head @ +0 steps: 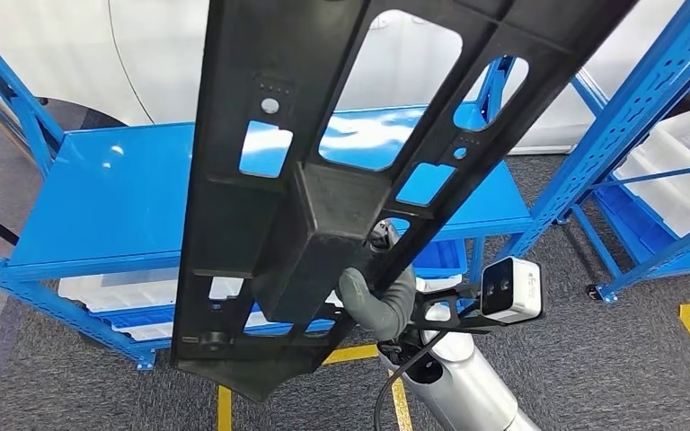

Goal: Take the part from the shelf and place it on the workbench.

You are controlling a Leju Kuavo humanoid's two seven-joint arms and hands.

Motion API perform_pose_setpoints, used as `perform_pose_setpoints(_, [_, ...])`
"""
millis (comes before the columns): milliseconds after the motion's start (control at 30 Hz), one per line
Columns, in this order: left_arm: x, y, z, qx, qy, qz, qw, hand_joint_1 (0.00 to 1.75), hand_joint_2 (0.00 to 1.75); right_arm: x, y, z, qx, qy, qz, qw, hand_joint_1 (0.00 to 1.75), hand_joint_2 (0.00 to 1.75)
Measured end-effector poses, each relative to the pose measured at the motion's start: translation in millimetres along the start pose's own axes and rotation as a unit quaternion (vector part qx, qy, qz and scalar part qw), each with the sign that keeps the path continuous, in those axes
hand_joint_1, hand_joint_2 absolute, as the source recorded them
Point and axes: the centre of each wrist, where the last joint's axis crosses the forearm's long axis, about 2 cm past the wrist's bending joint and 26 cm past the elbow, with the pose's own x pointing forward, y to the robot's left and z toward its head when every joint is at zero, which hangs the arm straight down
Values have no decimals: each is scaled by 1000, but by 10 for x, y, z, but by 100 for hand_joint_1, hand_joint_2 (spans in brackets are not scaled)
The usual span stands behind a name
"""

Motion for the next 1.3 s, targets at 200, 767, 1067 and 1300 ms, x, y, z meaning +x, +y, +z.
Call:
perform_pose_setpoints(200, [3,-1,-1,0,-8,0,1000,0,175,15,-50,-117,1,-8,11,1000,175,175])
perform_pose_setpoints(767, [219,130,-83,24,-27,-7,999,0,175,50,-55,-185,-12,-11,7,1000,175,175])
perform_pose_setpoints(1067, [274,171,-102,29,-39,-9,999,0,175,106,-74,-65,-3,-8,4,1000,175,175])
perform_pose_setpoints(1300, [304,202,-112,33,-45,-10,998,0,175,128,-44,-68,4,-14,-1,1000,175,175])
